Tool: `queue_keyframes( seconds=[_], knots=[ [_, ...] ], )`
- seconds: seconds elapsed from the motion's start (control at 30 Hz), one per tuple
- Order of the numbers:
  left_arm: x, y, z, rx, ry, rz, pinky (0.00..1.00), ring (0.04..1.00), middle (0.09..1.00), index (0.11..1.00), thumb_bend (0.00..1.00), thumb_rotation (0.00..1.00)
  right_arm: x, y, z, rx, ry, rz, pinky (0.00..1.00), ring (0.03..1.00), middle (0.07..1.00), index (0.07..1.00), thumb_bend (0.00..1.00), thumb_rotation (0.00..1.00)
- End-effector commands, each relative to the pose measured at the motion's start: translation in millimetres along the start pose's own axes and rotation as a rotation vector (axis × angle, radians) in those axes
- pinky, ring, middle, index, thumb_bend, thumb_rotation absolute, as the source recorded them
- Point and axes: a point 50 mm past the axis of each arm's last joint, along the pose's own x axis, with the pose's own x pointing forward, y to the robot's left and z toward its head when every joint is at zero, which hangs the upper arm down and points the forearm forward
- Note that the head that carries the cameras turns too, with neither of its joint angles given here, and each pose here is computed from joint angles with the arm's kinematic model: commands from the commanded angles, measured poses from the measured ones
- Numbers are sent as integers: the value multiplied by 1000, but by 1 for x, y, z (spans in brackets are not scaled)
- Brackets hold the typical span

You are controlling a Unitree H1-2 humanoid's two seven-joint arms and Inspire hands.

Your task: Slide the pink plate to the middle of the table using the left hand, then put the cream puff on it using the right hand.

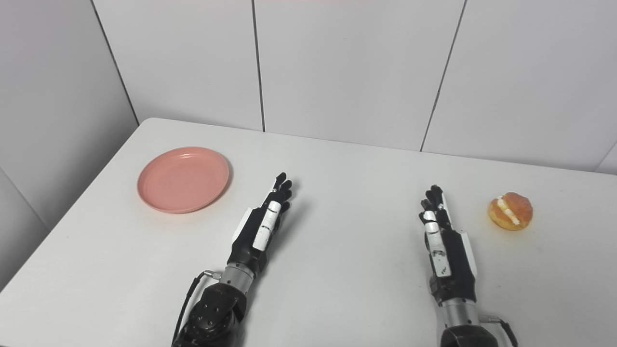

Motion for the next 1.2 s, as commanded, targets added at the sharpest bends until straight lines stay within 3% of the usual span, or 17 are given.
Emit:
queue_keyframes(
  seconds=[0.0,0.1,0.27,0.77,0.9,1.03,1.17],
  knots=[
    [-2,2,-3,-29,-38,75,963,973,973,965,589,980,-19,-6,-21,10,32,-16,1000,1000,1000,1000,584,864],
    [5,10,5,16,-59,92,954,976,978,978,620,999,-18,-6,-23,4,36,-16,1000,1000,1000,1000,591,867],
    [26,30,26,-19,-153,108,998,996,998,999,695,1000,-17,-1,-24,-5,24,-13,1000,1000,1000,1000,576,871],
    [43,115,85,24,-335,315,816,799,804,806,777,1000,-20,6,-26,-78,10,-38,979,981,1000,1000,514,868],
    [42,138,92,49,-352,386,834,789,790,793,770,1000,-23,4,-27,-74,5,-33,986,982,1000,1000,504,861],
    [45,172,94,72,-364,457,775,728,720,720,746,1000,-25,2,-26,-68,7,-37,998,986,1000,1000,494,855],
    [45,195,93,103,-312,506,778,727,718,726,752,1000,-27,0,-26,-78,5,-34,993,980,1000,1000,516,862]
  ],
)
